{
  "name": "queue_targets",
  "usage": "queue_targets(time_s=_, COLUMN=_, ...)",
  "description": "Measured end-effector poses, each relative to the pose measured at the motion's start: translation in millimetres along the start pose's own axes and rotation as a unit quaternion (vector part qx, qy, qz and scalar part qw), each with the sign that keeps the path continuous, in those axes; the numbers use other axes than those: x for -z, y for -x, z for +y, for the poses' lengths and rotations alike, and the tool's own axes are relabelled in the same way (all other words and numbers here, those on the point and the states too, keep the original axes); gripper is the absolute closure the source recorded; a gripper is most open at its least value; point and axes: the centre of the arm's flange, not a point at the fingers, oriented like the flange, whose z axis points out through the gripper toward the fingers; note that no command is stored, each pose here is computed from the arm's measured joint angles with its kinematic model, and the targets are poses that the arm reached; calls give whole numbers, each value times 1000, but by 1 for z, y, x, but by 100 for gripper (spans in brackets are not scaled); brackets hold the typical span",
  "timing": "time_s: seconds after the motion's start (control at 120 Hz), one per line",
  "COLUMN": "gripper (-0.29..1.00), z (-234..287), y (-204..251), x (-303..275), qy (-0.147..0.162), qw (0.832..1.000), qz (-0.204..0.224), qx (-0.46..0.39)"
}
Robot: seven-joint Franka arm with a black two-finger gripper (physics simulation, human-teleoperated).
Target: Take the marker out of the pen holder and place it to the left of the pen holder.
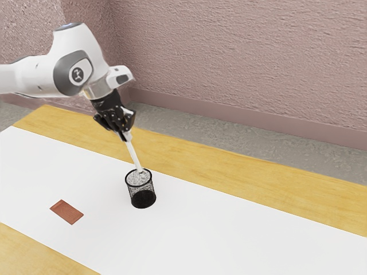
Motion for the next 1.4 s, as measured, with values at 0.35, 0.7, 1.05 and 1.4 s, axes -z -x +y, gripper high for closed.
queue_targets(time_s=0.35, gripper=74, z=-113, y=-30, x=-73, qy=-55, qw=981, qz=-160, qx=96)
queue_targets(time_s=0.7, gripper=70, z=-115, y=-70, x=-137, qy=-71, qw=959, qz=-254, qx=101)
queue_targets(time_s=1.05, gripper=66, z=-93, y=-95, x=-159, qy=-48, qw=963, qz=-253, qx=84)
queue_targets(time_s=1.4, gripper=58, z=-96, y=-114, x=-182, qy=0, qw=977, qz=-197, qx=80)
